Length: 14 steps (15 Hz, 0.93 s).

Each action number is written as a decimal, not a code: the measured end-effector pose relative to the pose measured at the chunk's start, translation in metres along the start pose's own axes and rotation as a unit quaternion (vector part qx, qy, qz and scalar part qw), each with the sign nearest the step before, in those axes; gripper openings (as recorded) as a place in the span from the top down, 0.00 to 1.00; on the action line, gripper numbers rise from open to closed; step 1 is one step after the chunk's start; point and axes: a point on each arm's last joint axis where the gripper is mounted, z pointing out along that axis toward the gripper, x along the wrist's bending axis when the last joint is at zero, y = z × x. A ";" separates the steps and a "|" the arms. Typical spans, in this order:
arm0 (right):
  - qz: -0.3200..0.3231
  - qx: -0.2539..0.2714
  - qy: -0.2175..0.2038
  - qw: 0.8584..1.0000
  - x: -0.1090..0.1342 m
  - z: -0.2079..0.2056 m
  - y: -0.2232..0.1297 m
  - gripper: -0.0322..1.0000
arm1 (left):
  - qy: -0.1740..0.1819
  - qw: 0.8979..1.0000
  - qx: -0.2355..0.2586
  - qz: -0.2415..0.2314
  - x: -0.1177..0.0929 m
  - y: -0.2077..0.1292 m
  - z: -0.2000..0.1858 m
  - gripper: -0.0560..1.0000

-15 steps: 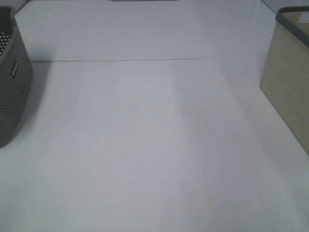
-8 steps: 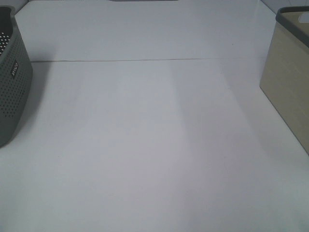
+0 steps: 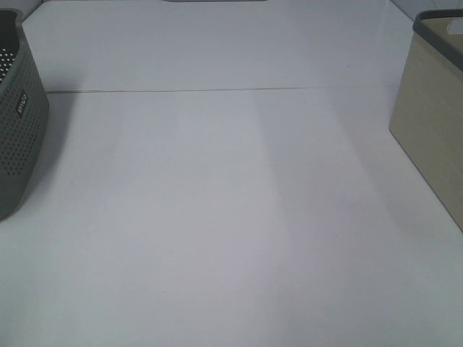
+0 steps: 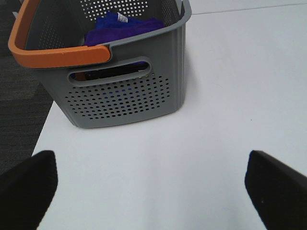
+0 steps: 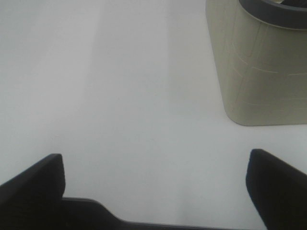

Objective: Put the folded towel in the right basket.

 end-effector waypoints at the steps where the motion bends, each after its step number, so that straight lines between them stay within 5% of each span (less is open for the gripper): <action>1: 0.001 0.000 0.000 1.000 0.000 0.000 0.000 0.02 | 0.000 1.000 0.000 0.000 0.000 0.000 0.000 0.01; 14: 0.002 -0.001 -0.001 1.000 0.000 0.000 0.000 0.02 | -0.001 1.000 0.000 -0.001 0.000 0.000 0.000 0.01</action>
